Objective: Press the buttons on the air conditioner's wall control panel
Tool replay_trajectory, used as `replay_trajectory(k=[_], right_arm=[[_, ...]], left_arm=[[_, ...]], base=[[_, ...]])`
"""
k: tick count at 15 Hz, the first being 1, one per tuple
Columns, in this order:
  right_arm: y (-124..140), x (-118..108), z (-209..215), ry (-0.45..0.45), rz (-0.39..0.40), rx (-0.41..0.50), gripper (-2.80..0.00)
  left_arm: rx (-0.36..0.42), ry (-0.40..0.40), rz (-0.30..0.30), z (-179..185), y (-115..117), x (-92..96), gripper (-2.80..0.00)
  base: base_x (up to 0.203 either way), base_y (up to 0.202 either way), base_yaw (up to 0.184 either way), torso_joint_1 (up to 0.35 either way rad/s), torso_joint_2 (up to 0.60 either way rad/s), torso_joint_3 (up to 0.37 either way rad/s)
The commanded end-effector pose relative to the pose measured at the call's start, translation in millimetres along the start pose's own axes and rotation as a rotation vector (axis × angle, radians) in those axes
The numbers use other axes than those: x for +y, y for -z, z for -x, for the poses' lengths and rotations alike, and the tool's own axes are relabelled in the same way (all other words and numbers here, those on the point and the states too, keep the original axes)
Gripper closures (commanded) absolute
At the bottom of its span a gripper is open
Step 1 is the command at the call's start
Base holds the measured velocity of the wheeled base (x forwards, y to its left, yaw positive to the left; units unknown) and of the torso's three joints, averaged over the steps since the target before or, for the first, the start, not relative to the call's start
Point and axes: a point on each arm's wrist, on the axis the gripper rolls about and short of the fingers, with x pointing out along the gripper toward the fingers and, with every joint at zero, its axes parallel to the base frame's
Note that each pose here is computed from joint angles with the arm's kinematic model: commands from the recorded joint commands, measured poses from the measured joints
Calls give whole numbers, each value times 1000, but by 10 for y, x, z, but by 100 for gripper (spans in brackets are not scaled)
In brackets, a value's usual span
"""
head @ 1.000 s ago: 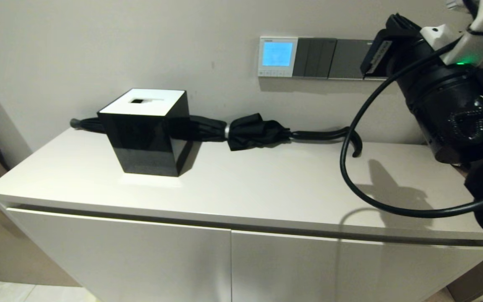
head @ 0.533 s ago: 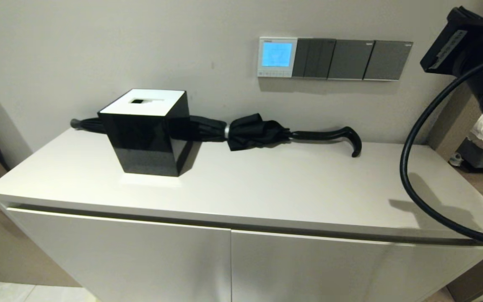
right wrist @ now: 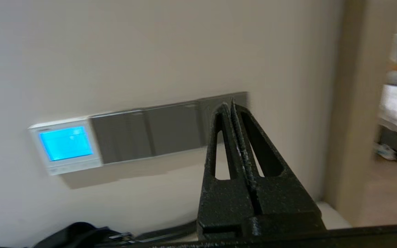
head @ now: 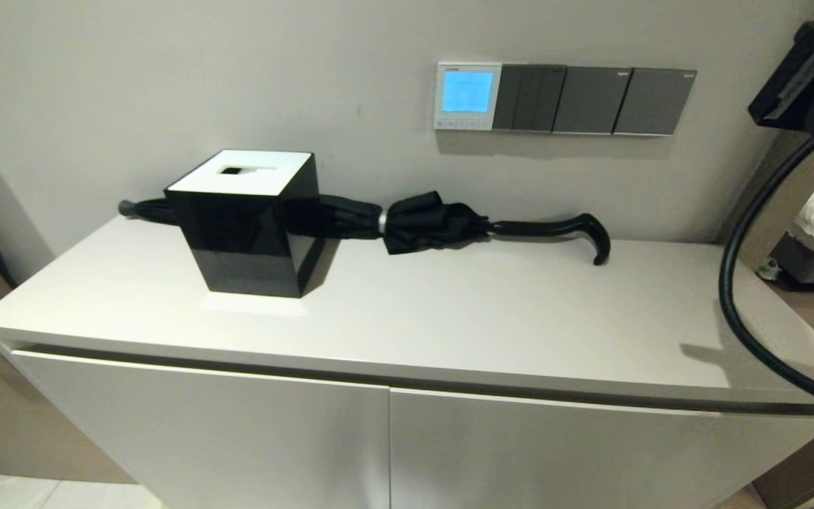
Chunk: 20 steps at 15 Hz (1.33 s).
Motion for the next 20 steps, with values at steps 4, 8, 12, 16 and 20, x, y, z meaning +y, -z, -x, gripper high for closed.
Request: replay_trajectory(k=[4,8,12,16,20], right_arm=[[-423,-493,217,68,-5,-19,0],[-593,-954,409,226,69,-39,0],[-827,-1433,941,412,182,-82,0],[-714,-1607,1626,428,382,7,0],[198,-1613,1746,200,317,239,0]], left_arm=[[0,0,0,0,0,0,0],[0,0,0,0,0,0,0],[0,0,0,0,0,0,0],[1,0,0,0,1,0,0],[0,0,0,0,0,0,0]], base=[[0,0,0,0,0,0],[0,0,0,0,0,0],[0,0,0,0,0,0],[0,0,0,0,0,0],[0,0,0,0,0,0]])
